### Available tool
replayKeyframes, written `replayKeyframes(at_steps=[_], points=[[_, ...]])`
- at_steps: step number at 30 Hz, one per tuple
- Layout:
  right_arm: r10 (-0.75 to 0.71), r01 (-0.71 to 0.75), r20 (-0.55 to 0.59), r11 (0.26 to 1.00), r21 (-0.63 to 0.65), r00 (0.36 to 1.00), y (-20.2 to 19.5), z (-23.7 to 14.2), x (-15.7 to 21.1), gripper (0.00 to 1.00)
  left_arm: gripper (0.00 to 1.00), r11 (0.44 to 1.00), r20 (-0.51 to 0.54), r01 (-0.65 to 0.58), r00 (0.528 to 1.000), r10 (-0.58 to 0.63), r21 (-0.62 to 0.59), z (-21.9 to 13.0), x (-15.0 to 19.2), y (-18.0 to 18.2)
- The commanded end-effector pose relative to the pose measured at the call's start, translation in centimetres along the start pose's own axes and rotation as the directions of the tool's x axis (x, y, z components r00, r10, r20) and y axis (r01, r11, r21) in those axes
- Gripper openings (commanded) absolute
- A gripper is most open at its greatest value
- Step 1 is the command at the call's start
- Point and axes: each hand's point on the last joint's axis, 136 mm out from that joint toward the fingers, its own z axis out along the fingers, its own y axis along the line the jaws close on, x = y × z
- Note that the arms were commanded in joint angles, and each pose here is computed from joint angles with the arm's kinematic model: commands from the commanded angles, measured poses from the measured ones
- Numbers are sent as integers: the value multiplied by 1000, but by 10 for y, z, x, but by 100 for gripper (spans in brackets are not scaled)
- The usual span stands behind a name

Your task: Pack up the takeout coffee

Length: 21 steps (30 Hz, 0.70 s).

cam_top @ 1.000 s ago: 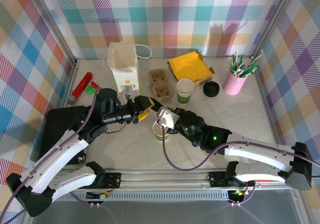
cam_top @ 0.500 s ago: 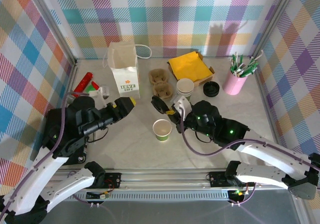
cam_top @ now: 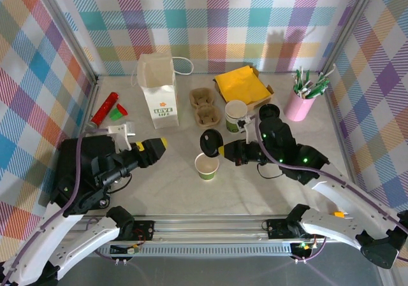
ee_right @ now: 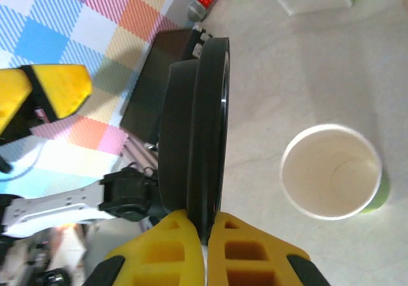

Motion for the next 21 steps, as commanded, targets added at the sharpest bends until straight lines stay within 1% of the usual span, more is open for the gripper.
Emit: replayKeyframes(at_steps=[1,6,10,21], points=[[157,-164,-80,982,-89,984,8,0,16,0,70,998,-38,-20,999,22,61,6,8,-8],[266,-277,-126,957,-86,956,-10,14,30,0,70,997,-118,9,993,1,80,21,27,-5],[302,-314,-131,946,-77,944,-25,24,38,0,69,997,-173,40,985,-28,71,34,41,2],[377,-385,-114,921,-65,919,-60,43,42,0,69,996,-217,72,974,-57,60,49,54,9]])
